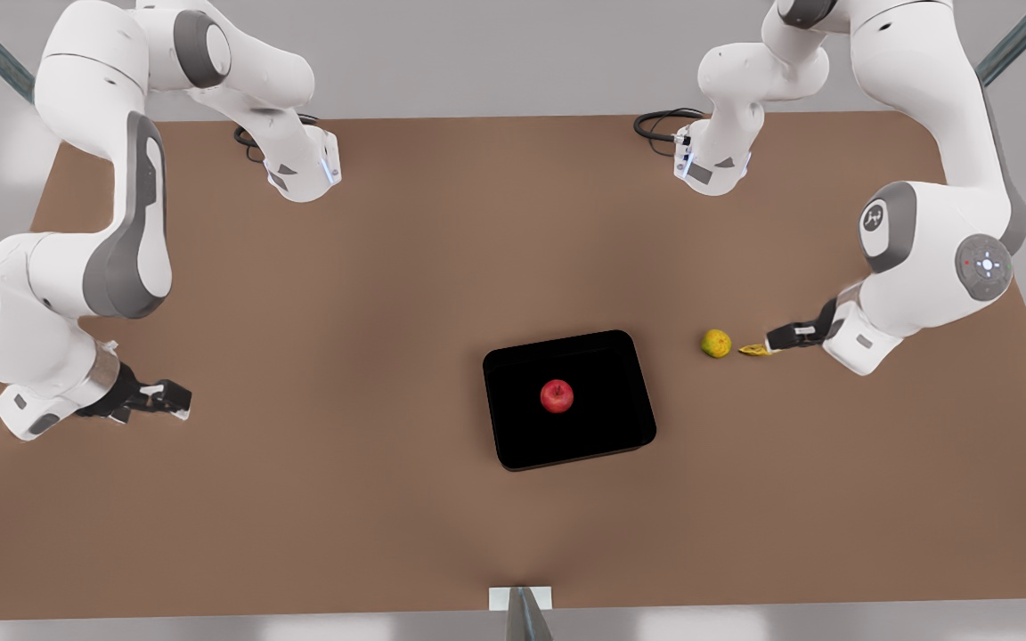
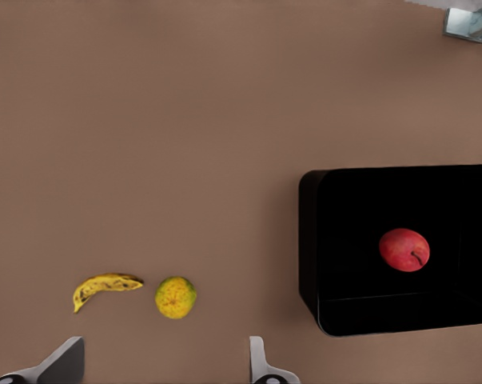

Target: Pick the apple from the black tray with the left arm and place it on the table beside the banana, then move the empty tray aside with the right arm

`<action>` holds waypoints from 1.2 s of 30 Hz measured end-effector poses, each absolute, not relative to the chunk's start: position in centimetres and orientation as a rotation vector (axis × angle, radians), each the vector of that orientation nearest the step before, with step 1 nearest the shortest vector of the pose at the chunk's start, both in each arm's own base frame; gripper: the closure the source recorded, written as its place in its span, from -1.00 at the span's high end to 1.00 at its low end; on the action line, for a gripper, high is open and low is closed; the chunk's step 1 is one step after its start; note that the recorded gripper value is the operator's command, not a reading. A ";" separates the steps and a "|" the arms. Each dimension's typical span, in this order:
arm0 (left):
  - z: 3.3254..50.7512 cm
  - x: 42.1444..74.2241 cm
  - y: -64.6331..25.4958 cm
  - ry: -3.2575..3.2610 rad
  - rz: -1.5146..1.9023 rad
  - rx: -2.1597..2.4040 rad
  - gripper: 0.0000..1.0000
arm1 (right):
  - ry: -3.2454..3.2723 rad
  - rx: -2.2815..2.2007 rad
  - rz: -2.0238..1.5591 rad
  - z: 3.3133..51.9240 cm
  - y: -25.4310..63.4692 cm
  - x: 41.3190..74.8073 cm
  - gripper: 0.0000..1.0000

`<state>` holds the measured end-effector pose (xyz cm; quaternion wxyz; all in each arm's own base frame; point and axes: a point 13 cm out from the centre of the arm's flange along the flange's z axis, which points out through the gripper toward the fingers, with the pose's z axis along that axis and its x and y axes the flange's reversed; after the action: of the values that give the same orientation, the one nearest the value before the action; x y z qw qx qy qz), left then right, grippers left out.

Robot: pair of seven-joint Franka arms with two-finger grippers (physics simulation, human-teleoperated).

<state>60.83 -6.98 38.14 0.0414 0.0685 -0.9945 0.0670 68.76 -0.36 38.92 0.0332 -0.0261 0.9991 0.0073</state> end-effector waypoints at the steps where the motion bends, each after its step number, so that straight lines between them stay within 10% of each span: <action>1: 38.2 61.2 -6.9 -3.057 0.208 0.230 1.00 | 3.080 -0.090 0.025 38.2 0.0 67.7 1.00; 6: 37.1 64.0 -12.4 -3.098 0.172 0.155 1.00 | 3.019 -0.123 0.024 38.4 1.6 67.9 1.00; 15: 25.7 57.9 -35.2 -3.025 -0.003 -0.194 1.00 | 2.938 -0.107 0.007 36.2 0.8 71.5 1.00; 36: 9.9 60.4 -44.4 -3.187 0.054 0.157 1.00 | 2.937 -0.126 -0.023 36.7 0.8 71.3 1.00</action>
<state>60.37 -44.36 9.89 -0.0250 0.0490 -0.9983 0.0171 71.27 0.75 36.73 0.1005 -0.0426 0.9940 -0.0077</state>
